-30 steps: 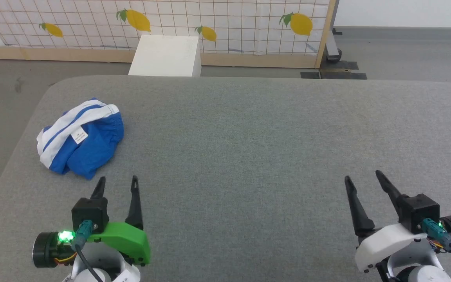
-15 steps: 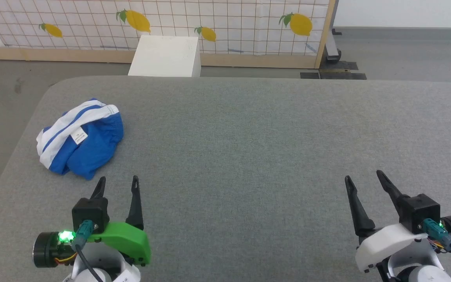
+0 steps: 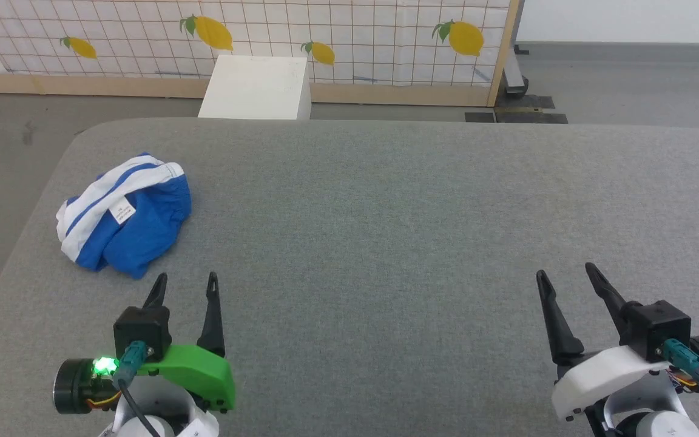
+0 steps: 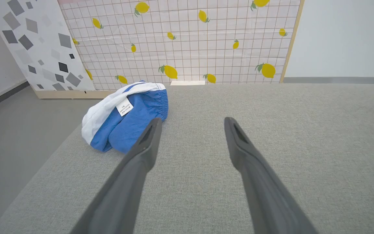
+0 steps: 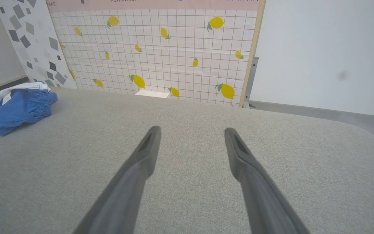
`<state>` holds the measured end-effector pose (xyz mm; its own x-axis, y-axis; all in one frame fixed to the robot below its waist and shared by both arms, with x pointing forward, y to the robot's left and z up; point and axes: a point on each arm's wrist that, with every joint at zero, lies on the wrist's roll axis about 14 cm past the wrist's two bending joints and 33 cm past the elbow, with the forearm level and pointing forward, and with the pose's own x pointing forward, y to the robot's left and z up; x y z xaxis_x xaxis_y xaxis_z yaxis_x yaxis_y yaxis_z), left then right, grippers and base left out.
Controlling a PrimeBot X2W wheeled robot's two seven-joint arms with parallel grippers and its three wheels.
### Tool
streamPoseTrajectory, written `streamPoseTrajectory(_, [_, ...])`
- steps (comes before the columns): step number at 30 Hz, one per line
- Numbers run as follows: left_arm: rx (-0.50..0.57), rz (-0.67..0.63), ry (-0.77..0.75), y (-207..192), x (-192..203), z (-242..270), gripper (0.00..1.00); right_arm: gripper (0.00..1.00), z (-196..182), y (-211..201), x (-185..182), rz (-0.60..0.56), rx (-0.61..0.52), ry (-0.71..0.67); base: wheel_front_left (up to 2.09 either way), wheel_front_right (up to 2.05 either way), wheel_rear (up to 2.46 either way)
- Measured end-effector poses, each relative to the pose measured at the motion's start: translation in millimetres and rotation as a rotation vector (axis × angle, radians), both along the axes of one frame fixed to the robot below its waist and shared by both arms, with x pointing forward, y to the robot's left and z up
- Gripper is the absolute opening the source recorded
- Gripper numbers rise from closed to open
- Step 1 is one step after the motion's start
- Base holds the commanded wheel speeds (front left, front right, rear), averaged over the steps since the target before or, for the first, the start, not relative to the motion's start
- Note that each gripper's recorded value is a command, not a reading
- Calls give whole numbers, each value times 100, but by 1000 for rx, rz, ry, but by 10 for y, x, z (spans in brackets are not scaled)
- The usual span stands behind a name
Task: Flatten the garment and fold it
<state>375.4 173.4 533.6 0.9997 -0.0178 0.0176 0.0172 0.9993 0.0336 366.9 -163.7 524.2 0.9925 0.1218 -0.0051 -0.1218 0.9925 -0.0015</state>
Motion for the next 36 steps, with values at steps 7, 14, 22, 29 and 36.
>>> streamPoseTrajectory(7, [1,-3,-2,-6,0,2,100,100,16,-2,0,-1,22,-8,0,0,0])
streamPoseTrajectory(14, [3,-9,-3,-18,0,4,100,100,23,-16,0,-5,28,-12,0,0,0])
streamPoseTrajectory(22, [7,-18,-2,-43,1,1,100,100,23,-24,-2,-7,30,-13,0,0,0])
streamPoseTrajectory(29, [8,-30,0,-68,2,-5,100,100,24,-26,-2,-8,32,-15,0,0,0])
streamPoseTrajectory(36, [14,-37,7,-74,9,-28,100,100,19,-32,5,-10,42,-18,0,0,0])
